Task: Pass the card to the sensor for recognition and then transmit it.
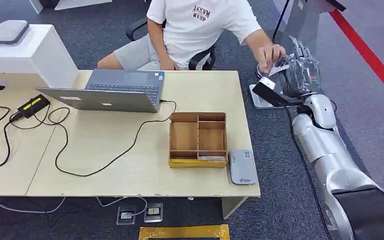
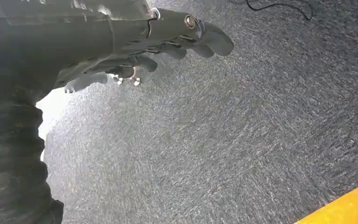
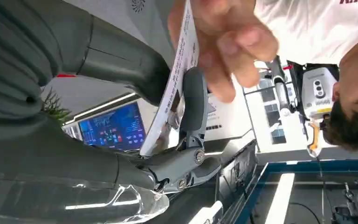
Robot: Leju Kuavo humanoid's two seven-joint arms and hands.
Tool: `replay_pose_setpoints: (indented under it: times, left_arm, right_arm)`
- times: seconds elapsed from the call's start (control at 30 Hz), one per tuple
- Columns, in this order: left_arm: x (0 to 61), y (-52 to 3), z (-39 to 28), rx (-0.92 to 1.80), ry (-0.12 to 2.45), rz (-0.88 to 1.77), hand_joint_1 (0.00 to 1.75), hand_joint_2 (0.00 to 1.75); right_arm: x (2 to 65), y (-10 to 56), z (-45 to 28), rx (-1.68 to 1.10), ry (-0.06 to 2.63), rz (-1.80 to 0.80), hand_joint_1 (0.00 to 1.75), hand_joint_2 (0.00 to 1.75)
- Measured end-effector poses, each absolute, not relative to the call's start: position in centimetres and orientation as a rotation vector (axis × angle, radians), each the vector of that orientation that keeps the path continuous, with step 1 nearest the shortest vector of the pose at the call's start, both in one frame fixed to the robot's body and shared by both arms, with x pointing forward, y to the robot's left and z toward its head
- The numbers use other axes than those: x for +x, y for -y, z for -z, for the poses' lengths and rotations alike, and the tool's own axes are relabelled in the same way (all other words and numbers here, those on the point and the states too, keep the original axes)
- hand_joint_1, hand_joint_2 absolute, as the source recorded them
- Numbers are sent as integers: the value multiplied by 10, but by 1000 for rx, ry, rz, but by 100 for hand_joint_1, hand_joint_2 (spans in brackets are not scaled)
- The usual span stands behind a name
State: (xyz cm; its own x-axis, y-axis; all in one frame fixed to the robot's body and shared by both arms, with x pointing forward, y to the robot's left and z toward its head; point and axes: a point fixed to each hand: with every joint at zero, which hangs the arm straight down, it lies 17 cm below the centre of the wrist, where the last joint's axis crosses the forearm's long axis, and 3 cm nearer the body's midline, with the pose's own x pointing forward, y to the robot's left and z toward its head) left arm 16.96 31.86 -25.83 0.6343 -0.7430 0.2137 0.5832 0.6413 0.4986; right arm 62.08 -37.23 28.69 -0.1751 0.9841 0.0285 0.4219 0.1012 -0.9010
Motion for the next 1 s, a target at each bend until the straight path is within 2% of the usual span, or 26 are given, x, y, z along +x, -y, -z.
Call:
replay_pose_setpoints:
  times: [0.33,0.77,1.0]
  left_arm:
    - [170,-318,258,406,426,779,0,175]
    - [164,-327,260,413,401,747,0,175]
    - [162,-330,260,417,396,742,0,175]
  right_arm:
    - [622,366,-277,-1321,1693,-1024,175,175]
    - [587,358,-182,-1037,1565,-1021,175,175]
    - [568,354,-172,-1018,1560,-1051,175,175]
